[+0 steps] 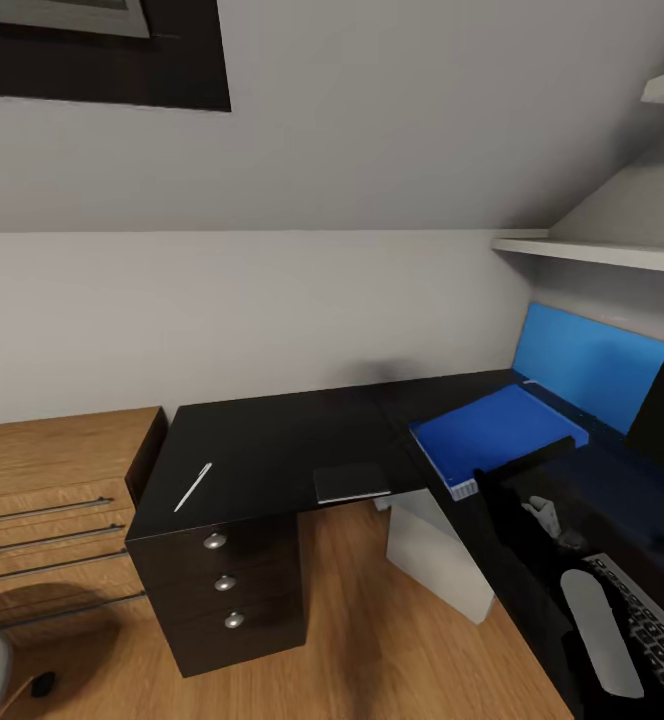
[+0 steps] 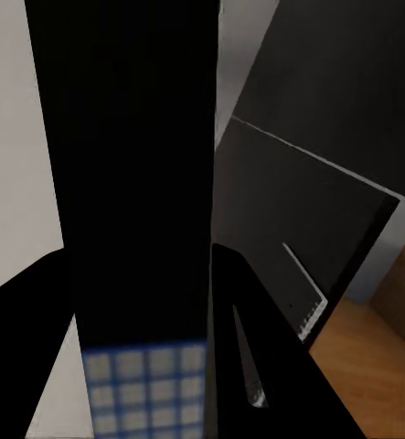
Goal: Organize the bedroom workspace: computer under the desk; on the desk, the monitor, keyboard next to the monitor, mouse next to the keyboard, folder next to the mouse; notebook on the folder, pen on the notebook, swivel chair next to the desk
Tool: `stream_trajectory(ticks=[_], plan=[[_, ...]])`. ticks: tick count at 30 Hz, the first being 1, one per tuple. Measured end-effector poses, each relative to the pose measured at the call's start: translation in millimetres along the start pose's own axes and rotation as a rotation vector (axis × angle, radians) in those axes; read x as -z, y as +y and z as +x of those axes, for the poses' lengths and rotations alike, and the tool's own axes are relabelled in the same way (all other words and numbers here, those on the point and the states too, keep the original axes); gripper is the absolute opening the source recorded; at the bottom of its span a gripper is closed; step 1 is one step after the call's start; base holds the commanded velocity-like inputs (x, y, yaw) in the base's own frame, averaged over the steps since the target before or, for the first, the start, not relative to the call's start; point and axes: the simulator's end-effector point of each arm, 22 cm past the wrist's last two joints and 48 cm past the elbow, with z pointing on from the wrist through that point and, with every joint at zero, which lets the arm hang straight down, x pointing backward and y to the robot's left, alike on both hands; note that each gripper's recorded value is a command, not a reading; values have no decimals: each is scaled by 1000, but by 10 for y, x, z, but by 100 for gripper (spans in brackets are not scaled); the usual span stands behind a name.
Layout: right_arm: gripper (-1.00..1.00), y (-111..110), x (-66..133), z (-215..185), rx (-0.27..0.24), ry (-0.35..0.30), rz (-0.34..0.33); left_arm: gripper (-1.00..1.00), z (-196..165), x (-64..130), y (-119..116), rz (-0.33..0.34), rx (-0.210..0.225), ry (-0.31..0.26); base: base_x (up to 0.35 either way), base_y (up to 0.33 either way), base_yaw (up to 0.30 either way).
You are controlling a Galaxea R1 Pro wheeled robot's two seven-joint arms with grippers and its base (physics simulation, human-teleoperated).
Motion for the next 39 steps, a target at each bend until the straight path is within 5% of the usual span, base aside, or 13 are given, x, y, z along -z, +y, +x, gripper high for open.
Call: stream_trajectory(ticks=[1, 3, 9, 16, 24, 39], plan=[[-100, -6, -354, 17, -26, 26, 31, 100, 1, -1, -3, 1, -1, 0, 0, 0, 0], [-100, 319, -729, -148, -54, 20, -1, 100, 2, 1, -3, 2, -1, 0, 0, 0, 0], [-100, 405, -1166, -238, -111, 38, 34, 100, -1, 0, -4, 2, -1, 0, 0, 0, 0], [-100, 88, -1212, -433, -228, -52, 94, 100, -1, 0, -5, 2, -1, 0, 0, 0, 0], [-100, -279, -1192, -443, -252, -140, 173, 100, 4, 0, -5, 2, 0, 2, 0, 0, 0], [-100, -596, -1163, -192, -296, -227, 264, 100, -1, 0, -3, 1, 0, 0, 0, 0, 0]])
